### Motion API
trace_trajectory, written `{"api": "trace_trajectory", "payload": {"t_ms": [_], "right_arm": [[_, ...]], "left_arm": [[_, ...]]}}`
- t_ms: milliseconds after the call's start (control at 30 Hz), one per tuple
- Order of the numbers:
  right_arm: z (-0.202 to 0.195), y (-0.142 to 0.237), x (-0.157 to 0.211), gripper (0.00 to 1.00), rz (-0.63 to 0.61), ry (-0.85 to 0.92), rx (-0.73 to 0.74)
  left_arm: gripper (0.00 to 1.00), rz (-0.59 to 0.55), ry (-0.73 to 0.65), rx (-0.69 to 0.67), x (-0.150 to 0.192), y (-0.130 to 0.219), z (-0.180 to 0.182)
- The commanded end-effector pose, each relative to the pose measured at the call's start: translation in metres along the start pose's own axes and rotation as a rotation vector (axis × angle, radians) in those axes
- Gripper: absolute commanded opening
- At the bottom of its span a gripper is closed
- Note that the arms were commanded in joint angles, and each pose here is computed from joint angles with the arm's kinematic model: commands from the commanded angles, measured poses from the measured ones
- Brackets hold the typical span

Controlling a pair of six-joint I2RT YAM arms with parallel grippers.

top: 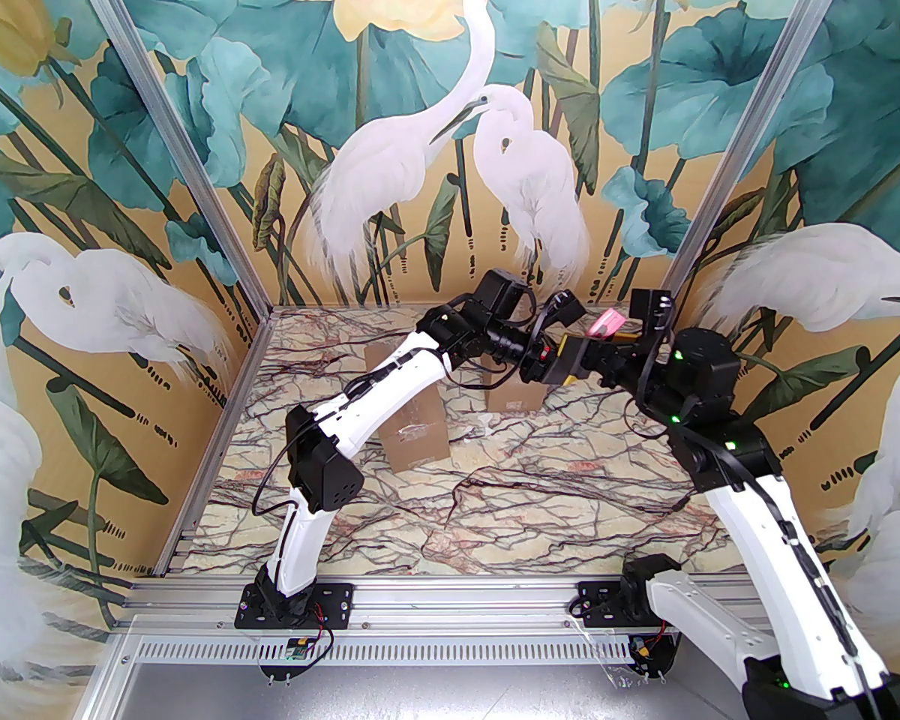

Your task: Unpack the express box

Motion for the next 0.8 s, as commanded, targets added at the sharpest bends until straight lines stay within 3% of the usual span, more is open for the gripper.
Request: {"api": "trace_trajectory", "payload": {"t_ms": [0,200,600,767], "right_arm": [[0.013,0.007,-0.008,0.86,-0.067,0.071,-0.200],[0.013,0.013,-0.014,0.83,-0.119,0.077,-0.338],[0.020,0.003,-0.018,0.55,-0.101,0.064,-0.517],[0.020,0.000,-0.020,0.48,-0.098,0.062,-0.547]], "left_arm": [[0.00,-0.016,-0.070,0.070,-0.009,0.024,-0.031],[0.00,-0.025,-0.119,0.081,-0.009,0.033,-0.040],[0.00,-0.036,-0.134,0.118,-0.011,0.032,-0.043],[0.00,-0.040,-0.137,0.142,-0.012,0.032,-0.045]]}}
Point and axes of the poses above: each hand's point on the last joint's axis, 136 mm out from that joint toward the fingers, its own y axis back along the fingers, its own z axis along the line the jaws close on, x = y × z, the point moved 4 cm from there along y, back along the fingers, and after that the axes turned 3 degrees about y, right-handed, at the moved point
